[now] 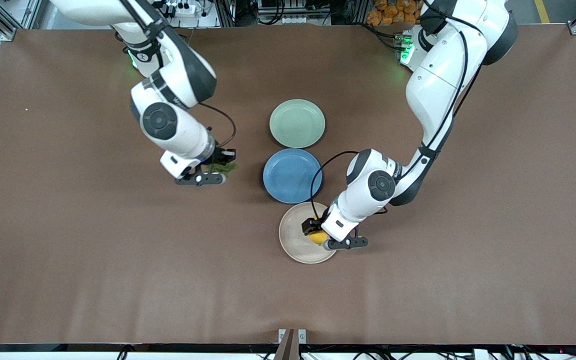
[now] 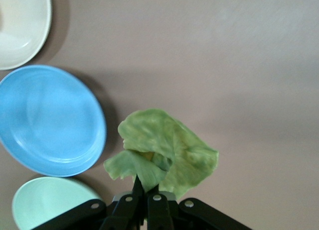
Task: Place lemon and lettuce in plates
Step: 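Lift the lemon toward the cream plate while the right gripper lifts the lettuce, then lower the lemon onto the cream plate while the right gripper carries lettuce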
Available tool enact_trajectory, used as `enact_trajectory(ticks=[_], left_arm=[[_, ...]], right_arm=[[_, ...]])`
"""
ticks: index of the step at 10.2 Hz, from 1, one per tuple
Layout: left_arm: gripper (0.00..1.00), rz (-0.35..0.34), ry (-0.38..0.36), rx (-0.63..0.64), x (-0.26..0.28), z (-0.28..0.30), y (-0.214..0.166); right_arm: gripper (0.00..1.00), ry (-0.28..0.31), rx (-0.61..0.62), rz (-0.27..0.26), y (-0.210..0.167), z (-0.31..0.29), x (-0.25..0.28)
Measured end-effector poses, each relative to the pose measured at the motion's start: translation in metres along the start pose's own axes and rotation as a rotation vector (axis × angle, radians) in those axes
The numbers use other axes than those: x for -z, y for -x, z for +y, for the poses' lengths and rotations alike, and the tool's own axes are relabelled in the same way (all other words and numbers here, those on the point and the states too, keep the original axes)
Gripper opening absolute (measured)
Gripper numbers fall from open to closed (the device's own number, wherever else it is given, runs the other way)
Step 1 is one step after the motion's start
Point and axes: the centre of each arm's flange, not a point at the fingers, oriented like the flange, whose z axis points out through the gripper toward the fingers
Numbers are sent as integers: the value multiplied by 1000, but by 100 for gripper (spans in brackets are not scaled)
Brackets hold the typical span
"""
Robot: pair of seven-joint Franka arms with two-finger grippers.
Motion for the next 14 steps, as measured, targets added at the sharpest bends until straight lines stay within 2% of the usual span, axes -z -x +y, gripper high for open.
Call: enact_trajectory(ticks=[2, 6, 9, 12, 14], left_arm=[[100, 4, -5, -9, 0, 0, -1], [100, 33, 10, -8, 18, 5, -14], [100, -21, -42, -4, 66, 6, -28], [100, -52, -100, -24, 120, -11, -44], [100, -59, -137, -71, 137, -42, -50]], right_arm=[[4, 3, -49, 5, 27, -38, -7], [4, -11, -125, 17, 69, -92, -25], [4, -37, -184, 19, 112, -141, -57], [5, -16, -245, 4, 140, -162, -77], [23, -5, -285, 0, 150, -168, -84]])
